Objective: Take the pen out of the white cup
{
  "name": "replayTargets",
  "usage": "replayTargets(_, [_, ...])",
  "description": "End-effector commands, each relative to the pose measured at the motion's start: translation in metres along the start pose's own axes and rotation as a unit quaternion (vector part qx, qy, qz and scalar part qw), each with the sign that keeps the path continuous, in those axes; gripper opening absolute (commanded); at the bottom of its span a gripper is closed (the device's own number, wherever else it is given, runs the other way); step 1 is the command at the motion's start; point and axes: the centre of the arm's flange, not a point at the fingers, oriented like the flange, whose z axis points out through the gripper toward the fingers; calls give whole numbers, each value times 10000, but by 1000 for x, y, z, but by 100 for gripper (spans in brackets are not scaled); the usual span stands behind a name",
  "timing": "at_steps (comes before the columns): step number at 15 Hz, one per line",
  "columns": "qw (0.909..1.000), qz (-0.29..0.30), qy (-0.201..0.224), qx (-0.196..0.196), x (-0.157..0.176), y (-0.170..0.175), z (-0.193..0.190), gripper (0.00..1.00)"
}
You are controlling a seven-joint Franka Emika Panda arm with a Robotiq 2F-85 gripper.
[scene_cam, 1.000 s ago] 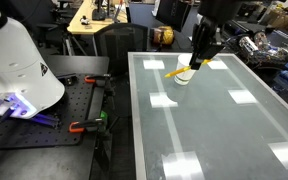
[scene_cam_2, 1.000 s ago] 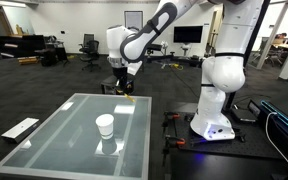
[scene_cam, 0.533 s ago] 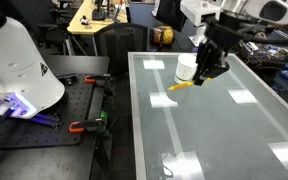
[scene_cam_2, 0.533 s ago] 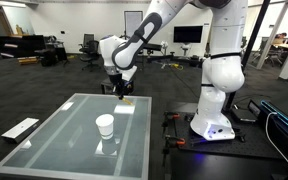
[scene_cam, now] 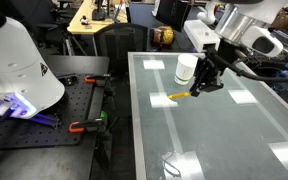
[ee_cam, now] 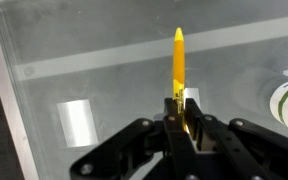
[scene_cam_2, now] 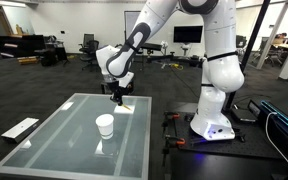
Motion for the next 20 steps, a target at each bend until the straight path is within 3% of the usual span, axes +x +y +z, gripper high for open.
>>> replayTargets(1, [9997, -62, -218, 127, 15, 0, 10, 24])
replayTargets(2, [9996, -46, -251, 132, 15, -1, 12, 41])
replayTargets(10, [9999, 10, -74, 68, 2, -5, -10, 99])
replayTargets(20, [9962, -146, 854, 72, -39, -14, -99, 100])
